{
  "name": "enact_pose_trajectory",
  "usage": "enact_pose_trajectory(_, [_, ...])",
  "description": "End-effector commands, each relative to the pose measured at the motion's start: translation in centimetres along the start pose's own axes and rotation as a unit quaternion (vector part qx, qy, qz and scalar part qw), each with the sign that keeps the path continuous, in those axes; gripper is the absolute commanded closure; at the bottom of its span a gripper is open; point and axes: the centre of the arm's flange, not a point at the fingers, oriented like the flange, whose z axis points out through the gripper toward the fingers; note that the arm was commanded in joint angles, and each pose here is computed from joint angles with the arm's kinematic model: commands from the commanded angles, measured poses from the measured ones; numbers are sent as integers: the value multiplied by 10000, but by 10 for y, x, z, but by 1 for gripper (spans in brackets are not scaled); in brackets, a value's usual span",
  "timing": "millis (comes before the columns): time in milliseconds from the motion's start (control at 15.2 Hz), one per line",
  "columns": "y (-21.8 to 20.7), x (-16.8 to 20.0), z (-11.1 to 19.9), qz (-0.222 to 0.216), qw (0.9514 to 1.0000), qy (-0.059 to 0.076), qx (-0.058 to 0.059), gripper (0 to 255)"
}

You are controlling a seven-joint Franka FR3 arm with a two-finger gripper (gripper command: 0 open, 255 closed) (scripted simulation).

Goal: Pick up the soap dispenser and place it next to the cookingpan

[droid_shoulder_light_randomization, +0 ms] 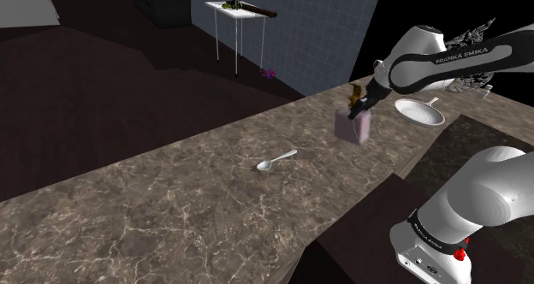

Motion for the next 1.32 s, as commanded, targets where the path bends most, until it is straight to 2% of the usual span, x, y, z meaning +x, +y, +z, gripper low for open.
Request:
enact_pose_trajectory(0, [0,3,-9,0,10000,-2,1,255])
enact_pose_trajectory(1254, [-1,28,-106,0,10000,-2,1,255])
